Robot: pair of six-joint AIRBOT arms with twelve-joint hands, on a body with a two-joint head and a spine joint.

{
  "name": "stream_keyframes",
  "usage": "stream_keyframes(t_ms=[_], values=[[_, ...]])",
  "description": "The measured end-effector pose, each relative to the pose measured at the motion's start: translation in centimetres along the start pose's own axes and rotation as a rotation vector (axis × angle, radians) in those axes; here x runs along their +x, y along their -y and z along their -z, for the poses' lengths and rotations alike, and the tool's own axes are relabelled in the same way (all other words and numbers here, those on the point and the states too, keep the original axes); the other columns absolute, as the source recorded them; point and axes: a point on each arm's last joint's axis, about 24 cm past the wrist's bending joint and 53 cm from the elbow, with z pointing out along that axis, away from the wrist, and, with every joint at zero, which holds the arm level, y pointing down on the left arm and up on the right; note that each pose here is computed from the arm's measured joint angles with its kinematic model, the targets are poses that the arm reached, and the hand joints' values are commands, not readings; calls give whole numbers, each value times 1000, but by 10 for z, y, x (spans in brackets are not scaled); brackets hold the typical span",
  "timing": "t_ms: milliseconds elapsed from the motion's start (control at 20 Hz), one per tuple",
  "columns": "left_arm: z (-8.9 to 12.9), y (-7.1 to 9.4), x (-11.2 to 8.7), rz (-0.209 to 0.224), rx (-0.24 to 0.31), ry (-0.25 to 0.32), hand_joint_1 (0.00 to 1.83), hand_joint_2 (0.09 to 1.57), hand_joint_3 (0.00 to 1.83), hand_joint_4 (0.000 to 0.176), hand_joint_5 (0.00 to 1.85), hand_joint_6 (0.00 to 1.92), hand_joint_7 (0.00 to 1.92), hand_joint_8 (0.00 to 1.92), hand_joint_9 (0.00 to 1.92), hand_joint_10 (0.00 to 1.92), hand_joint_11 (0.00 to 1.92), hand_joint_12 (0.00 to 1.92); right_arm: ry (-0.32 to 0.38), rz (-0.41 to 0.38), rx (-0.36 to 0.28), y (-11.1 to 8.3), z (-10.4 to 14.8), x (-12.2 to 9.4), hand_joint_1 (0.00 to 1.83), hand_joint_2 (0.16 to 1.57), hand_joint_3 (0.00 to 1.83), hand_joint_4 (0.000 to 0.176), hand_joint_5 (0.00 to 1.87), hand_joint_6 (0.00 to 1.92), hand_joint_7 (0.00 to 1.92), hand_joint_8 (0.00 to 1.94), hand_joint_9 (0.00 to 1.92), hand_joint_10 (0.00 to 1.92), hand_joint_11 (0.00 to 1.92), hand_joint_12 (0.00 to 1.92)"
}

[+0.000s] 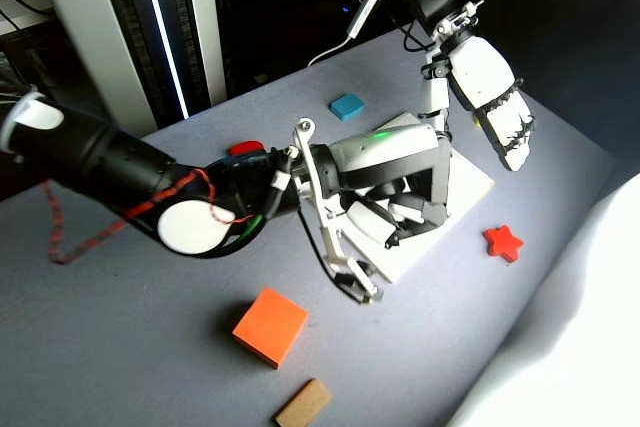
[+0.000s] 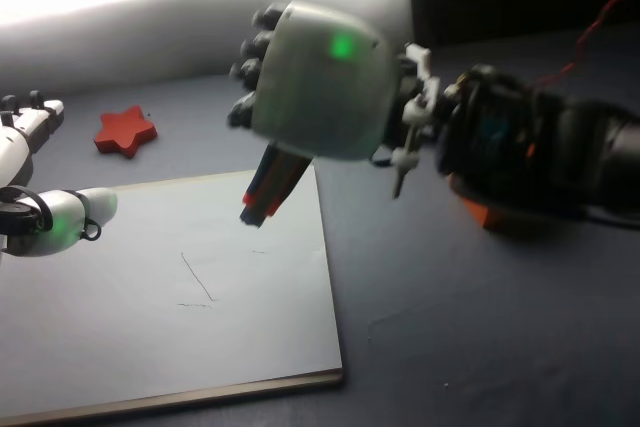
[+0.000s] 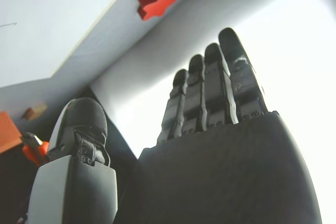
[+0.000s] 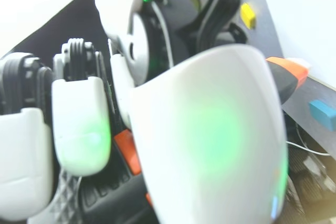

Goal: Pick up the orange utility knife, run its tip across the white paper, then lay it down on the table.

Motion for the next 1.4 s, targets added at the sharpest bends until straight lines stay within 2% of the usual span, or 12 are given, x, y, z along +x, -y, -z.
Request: stream_keyframes(t_ms=[50,150,250,450,550,750,850,950,1050,1400], values=[[0,-1,0,0,-1,-1,197,1310,3,0,24,0,95,0,119,0,0,659,11,29,-4,-3,-4,2,1499,918,972,176,1584,1921,1881,1941,1921,1921,1921,1921],[-2,-3,0,3,-6,-3,204,1310,2,0,23,1,87,1,111,2,0,643,95,102,6,-6,-16,-9,1498,922,987,176,1574,1921,1860,1941,1921,1921,1921,1921],[-3,-5,-2,-4,-7,4,201,1311,2,0,29,2,92,2,116,3,0,655,153,165,-21,-19,-24,-15,1517,910,973,176,1606,1921,1880,1941,1921,1921,1921,1921],[-3,-7,-3,-1,-11,3,195,1309,1,0,26,1,101,1,135,6,0,709,129,187,-45,-33,-31,6,1517,920,973,176,1569,1921,1867,1941,1921,1921,1921,1921],[-3,-7,-4,-2,-13,6,192,1305,0,0,27,1,111,3,147,8,0,709,116,198,-44,-34,-28,16,1506,921,971,176,1610,1921,1865,1941,1921,1921,1921,1921],[-3,-6,-4,-4,-9,5,207,1304,0,0,28,2,117,3,161,8,0,749,146,207,-24,-33,-35,17,1504,925,982,176,1608,1921,1851,1941,1921,1921,1921,1921],[-3,-7,-4,-3,-11,5,208,1305,0,0,23,0,105,0,154,3,0,723,146,202,-34,-40,-36,20,1490,929,1001,176,1586,1921,1849,1941,1921,1921,1921,1921],[-4,-9,-5,-8,-15,10,212,1309,2,0,16,0,98,1,145,0,0,698,125,214,-75,-55,-30,31,1505,926,994,176,1602,1921,1862,1941,1921,1921,1921,1921],[-4,-10,-4,-7,-17,6,201,1310,1,0,23,3,107,3,149,2,0,692,109,203,-81,-61,-24,40,1532,910,984,176,1625,1921,1877,1941,1921,1921,1921,1921],[-4,-10,-4,-7,-18,6,210,1306,0,0,36,2,121,3,164,5,0,738,111,216,-98,-60,-4,44,1516,929,947,176,1643,1921,1900,1941,1921,1921,1921,1921]])
